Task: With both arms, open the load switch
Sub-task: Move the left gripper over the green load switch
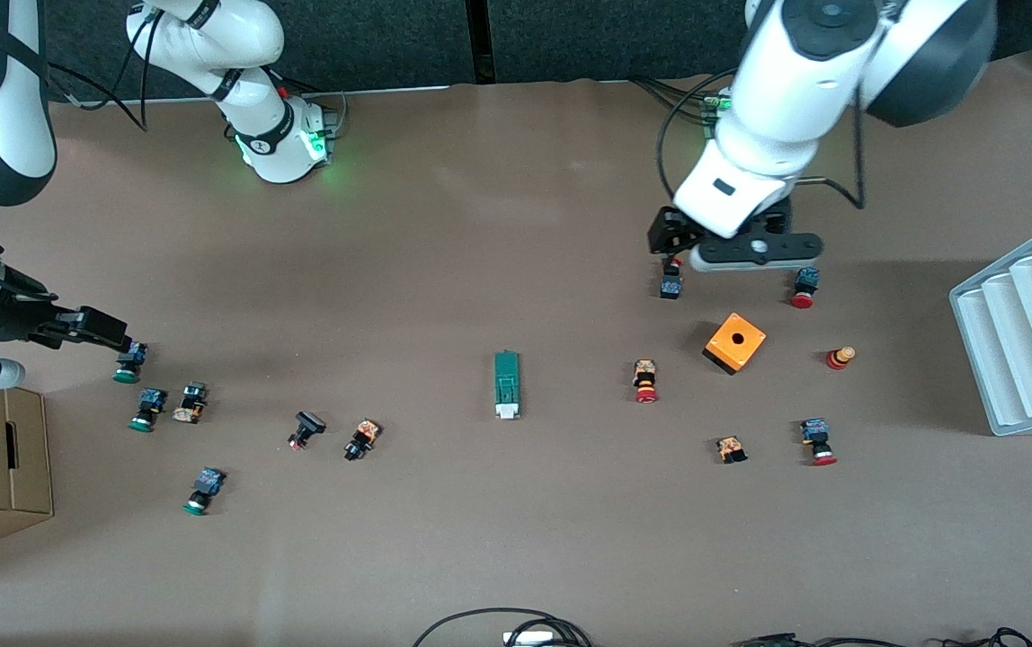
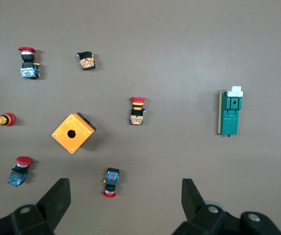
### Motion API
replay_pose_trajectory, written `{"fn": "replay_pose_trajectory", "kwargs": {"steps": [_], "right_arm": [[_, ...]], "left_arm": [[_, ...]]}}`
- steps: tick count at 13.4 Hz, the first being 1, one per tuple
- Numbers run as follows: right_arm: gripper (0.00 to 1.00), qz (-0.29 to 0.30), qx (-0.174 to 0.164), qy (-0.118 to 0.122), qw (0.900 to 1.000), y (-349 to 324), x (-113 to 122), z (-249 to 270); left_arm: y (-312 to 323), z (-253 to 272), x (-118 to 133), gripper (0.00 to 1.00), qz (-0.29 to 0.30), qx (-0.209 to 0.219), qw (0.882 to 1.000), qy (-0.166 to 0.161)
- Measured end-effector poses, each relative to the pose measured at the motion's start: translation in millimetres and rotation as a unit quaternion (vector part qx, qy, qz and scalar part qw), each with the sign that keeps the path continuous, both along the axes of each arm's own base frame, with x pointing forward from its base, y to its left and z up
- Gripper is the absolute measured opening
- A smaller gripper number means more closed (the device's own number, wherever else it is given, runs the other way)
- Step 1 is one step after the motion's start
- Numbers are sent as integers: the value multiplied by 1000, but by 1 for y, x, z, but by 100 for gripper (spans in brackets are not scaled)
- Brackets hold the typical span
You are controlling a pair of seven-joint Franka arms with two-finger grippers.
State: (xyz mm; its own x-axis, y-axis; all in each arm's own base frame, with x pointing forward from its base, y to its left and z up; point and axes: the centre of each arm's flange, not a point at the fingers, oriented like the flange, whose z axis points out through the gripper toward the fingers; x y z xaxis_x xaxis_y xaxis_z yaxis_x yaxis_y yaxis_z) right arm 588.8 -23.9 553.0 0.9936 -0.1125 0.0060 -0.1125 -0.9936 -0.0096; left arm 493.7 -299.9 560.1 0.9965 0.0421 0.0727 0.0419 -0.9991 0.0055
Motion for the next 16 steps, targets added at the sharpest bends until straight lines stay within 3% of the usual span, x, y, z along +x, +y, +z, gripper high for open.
{"fn": "replay_pose_trajectory", "kwargs": {"steps": [9,16], "right_arm": [[100,0,0,0,1000,0,0,0],[100,0,0,0,1000,0,0,0]], "left_arm": [[-109,-50,-28,100,33,24,995,-92],[-152,-89,-43,100,41,42,988,-143]]}}
